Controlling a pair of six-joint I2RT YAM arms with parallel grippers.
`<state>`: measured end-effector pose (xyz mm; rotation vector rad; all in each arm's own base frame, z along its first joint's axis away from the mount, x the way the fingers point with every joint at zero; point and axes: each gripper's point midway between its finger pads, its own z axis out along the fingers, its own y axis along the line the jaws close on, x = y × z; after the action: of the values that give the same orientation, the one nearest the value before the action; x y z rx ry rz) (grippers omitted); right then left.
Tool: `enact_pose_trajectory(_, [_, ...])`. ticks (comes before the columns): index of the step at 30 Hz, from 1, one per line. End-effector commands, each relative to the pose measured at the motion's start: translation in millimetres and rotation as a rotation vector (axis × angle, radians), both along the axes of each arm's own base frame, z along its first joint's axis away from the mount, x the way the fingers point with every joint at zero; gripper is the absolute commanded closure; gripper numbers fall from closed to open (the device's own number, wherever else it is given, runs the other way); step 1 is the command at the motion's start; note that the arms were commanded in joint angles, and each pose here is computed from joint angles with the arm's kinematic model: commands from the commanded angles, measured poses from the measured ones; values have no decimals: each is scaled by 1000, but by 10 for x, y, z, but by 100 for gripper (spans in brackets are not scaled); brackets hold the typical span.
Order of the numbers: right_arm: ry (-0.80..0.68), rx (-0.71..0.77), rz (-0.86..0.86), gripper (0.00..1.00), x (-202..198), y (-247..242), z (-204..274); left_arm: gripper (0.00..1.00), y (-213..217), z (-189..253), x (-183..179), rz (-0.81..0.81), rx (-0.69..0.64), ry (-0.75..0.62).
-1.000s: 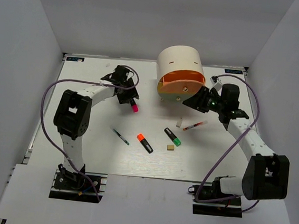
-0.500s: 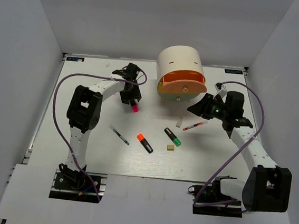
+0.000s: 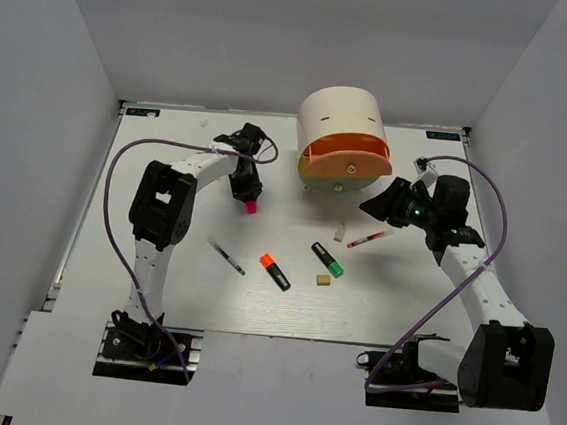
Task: Sort the stationery into containers
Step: Pick up the pen from the center of the board, then place the pen in the drawer.
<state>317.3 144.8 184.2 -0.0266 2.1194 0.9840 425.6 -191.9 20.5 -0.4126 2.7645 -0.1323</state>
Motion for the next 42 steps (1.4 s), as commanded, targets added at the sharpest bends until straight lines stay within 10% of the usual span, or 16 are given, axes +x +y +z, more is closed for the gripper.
enact_pose_trajectory(1, [-59,-7,20,51,-25,-15,92,66,-82,125,-36,-32,-30,-26])
enact_pose_trajectory(10, [-151,-71,168,54,-172,3,68,75,-340,1523,-40,-257,-229,-492])
enact_pose_trajectory(20, [-230,-170,312,100,-316,-14,-124,82,-697,3033,-231,-597,-410,-1151])
enact_pose_trajectory(34, [-257,-212,365,100,-474,-32,-279,76,-1499,3544,83,-950,-391,-1472])
enact_pose_trajectory(42, [-263,-216,356,100,-494,-41,-315,74,-1815,3412,13,-1025,-447,-1421])
